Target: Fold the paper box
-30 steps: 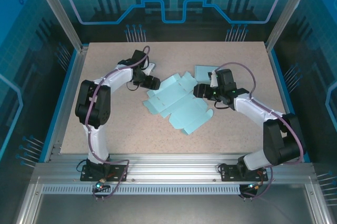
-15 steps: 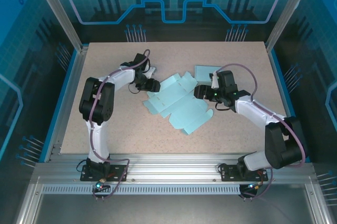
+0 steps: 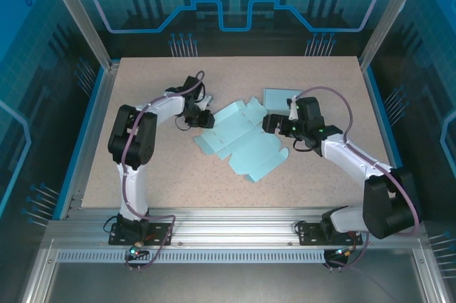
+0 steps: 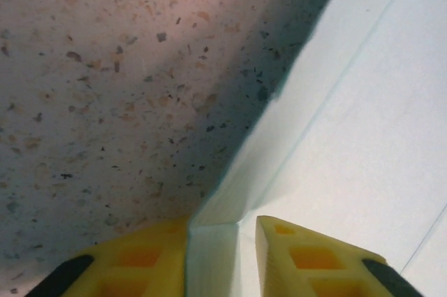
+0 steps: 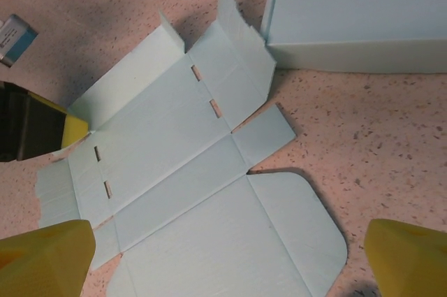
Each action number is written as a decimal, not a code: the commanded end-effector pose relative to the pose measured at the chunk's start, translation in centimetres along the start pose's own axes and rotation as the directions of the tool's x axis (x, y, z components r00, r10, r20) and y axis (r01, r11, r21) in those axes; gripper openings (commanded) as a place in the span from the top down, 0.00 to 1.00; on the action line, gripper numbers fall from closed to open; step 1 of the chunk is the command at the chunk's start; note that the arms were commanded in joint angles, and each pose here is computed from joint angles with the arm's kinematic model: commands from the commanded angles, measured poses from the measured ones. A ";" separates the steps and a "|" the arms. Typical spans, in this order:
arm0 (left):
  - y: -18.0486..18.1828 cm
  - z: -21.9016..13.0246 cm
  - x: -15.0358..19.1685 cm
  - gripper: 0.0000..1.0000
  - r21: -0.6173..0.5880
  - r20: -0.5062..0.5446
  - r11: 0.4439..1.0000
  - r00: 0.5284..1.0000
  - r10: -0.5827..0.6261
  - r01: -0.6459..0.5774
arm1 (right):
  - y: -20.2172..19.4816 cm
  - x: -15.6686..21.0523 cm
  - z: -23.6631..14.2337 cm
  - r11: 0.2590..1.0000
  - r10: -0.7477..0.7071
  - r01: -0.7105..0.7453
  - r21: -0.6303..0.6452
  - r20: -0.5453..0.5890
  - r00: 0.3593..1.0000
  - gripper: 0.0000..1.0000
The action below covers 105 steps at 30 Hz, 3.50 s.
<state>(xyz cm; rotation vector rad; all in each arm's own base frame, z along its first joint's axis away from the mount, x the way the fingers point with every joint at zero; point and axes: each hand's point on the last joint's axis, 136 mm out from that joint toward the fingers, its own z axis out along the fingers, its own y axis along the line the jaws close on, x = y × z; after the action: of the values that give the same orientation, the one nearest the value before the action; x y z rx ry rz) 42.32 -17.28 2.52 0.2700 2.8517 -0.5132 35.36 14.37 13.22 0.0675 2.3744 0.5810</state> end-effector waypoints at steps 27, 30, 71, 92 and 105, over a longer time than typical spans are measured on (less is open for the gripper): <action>-9.4 -8.5 -2.6 0.91 -0.361 0.435 0.669 0.517 0.737 -0.650 | 2.3 0.7 0.3 0.980 0.035 -0.051 -0.194 -0.081 0.996 0.11; -9.9 -8.9 -2.0 0.91 -0.349 0.455 0.654 0.489 0.744 -0.671 | 0.9 1.1 1.3 0.980 0.055 -0.075 -0.183 -0.110 0.992 0.16; -9.8 -8.5 -1.9 0.91 -0.349 0.463 0.658 0.487 0.740 -0.668 | -2.1 2.4 3.8 0.986 0.111 -0.128 -0.108 -0.150 0.983 0.51; -9.6 -9.4 -2.9 0.91 -0.474 0.484 0.689 0.491 0.724 -0.549 | -1.8 3.1 3.0 0.975 0.199 -0.209 -0.080 -0.119 0.973 0.36; -9.0 -9.4 -3.3 0.91 -0.490 0.491 0.710 0.513 0.705 -0.507 | -2.3 4.1 3.3 0.960 0.260 -0.260 -0.100 -0.016 0.966 0.26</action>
<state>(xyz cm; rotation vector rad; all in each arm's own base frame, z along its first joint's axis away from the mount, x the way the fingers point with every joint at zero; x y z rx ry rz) 41.32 -22.57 13.93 0.8906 1.9141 -0.0022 33.85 13.96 6.11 0.3344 2.4390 0.8036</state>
